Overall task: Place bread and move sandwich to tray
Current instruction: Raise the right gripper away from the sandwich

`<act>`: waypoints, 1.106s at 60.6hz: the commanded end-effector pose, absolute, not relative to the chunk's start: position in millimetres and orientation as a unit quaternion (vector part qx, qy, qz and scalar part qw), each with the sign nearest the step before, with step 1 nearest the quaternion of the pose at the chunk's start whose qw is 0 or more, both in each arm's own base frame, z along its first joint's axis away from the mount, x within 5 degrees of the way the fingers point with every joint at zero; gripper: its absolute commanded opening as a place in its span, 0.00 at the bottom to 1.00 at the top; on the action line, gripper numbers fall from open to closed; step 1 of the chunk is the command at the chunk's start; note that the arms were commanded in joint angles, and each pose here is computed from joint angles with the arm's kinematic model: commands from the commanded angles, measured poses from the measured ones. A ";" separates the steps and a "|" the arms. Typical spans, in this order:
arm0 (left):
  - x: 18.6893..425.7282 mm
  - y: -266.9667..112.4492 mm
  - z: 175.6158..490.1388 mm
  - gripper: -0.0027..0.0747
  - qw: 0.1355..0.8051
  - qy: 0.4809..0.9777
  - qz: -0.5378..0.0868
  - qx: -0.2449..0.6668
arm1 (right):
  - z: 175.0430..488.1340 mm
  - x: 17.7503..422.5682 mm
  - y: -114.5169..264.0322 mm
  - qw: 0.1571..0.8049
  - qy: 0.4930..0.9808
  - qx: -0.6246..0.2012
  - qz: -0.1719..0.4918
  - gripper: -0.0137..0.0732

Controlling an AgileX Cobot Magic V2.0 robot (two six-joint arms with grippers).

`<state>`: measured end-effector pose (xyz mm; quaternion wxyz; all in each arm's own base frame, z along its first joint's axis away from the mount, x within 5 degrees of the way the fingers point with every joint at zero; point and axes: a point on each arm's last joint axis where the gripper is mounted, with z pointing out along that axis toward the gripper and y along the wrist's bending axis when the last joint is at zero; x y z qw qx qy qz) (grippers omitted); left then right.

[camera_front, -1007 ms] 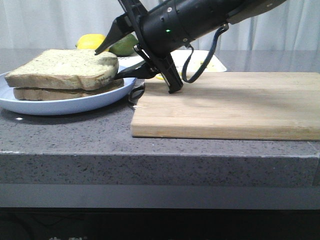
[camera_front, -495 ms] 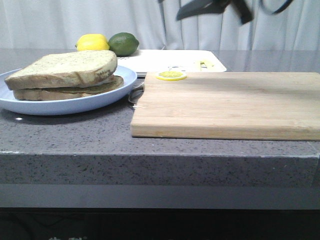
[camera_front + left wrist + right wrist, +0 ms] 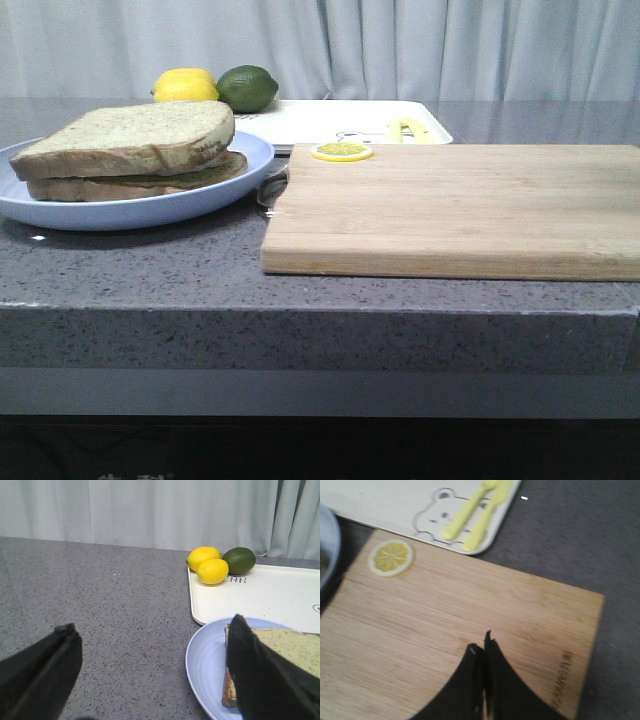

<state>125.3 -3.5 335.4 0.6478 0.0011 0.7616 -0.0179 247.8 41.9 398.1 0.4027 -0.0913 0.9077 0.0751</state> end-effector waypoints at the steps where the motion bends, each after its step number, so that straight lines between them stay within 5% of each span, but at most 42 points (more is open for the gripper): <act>1: 126.2 -4.2 354.9 0.79 0.690 0.723 -0.024 -0.001 | 415.2 224.3 26.2 0.448 0.891 -0.059 0.045 0.09; 36: 126.2 -4.2 354.9 0.79 0.690 0.723 -0.024 -0.001 | 317.2 68.7 8.0 0.650 0.758 -0.036 0.040 0.09; 56: 127.2 -4.2 359.2 0.79 0.703 0.711 -0.025 -0.002 | 288.9 51.8 6.3 0.679 0.732 -0.033 0.040 0.09; 67: 155.1 -5.3 364.7 0.79 0.641 0.767 -0.024 -0.001 | 289.1 52.0 6.3 0.680 0.732 -0.033 0.040 0.09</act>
